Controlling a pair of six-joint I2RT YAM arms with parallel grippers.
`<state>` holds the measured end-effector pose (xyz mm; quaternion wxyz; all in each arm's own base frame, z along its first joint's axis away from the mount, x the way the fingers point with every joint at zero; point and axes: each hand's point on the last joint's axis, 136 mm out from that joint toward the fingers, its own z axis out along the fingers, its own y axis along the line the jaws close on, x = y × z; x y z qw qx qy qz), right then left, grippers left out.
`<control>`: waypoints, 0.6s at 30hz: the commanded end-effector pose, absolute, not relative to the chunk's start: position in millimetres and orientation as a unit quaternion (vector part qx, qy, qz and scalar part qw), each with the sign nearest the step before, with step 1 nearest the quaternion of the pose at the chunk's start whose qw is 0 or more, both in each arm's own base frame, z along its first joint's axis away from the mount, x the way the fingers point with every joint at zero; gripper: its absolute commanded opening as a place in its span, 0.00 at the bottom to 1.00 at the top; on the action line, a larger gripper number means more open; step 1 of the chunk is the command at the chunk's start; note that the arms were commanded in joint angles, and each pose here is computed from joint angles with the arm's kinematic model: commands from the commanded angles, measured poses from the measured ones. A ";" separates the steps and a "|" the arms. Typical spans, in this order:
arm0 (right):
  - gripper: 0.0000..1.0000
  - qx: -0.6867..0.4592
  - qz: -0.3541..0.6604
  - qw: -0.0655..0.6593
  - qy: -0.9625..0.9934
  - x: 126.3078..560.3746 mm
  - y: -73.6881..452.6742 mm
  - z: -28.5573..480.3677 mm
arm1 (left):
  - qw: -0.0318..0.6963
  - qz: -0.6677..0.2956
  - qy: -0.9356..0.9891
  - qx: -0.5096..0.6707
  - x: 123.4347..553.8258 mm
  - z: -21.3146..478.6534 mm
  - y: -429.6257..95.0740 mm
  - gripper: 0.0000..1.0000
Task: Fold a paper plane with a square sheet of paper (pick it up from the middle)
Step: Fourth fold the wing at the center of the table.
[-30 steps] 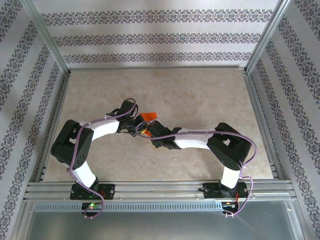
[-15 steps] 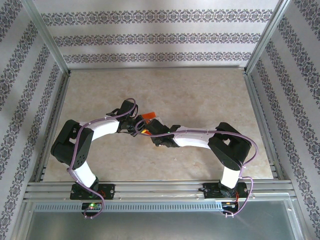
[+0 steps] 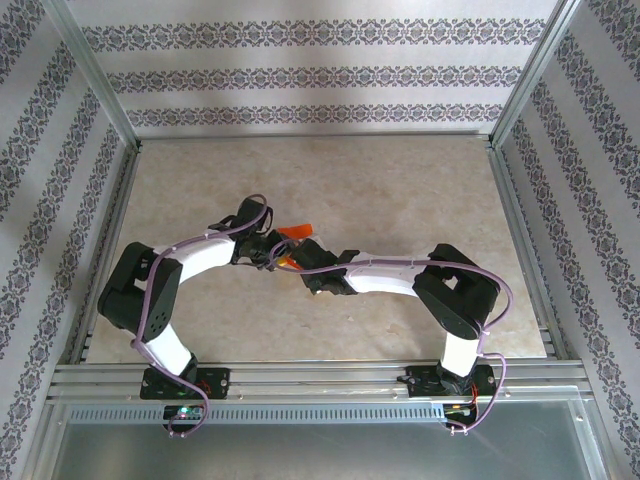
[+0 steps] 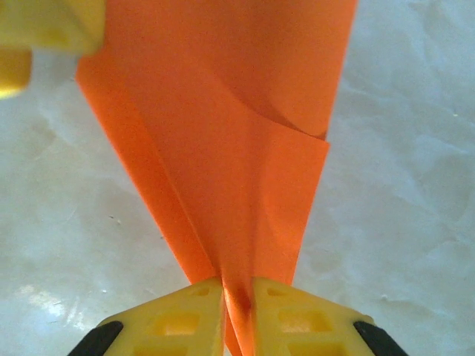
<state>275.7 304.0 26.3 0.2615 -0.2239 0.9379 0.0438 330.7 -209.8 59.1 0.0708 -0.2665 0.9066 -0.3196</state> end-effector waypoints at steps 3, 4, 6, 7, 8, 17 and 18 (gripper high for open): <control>0.13 -0.237 0.073 0.248 0.936 266.5 311.0 18.0 | 0.107 -0.307 0.904 -0.277 336.5 81.9 -185.3 0.44; 0.12 -0.237 0.078 0.247 0.937 266.4 311.0 17.4 | 0.110 -0.308 0.903 -0.280 336.4 82.5 -182.6 0.45; 0.11 -0.235 0.087 0.242 0.937 265.4 311.9 15.6 | 0.113 -0.310 0.901 -0.282 335.6 82.5 -180.0 0.45; 0.10 -0.234 0.092 0.240 0.938 265.4 311.9 14.8 | 0.113 -0.311 0.901 -0.282 334.2 81.5 -180.0 0.45; 0.10 -0.233 0.096 0.237 0.938 264.7 311.9 13.7 | 0.112 -0.312 0.900 -0.282 333.1 80.1 -180.2 0.45; 0.08 -0.220 0.151 0.231 0.936 266.2 311.4 24.7 | 0.094 -0.340 0.895 -0.273 325.5 65.3 -188.6 0.41; 0.08 -0.218 0.164 0.225 0.935 265.7 312.1 25.2 | 0.094 -0.348 0.893 -0.268 325.9 65.9 -192.1 0.41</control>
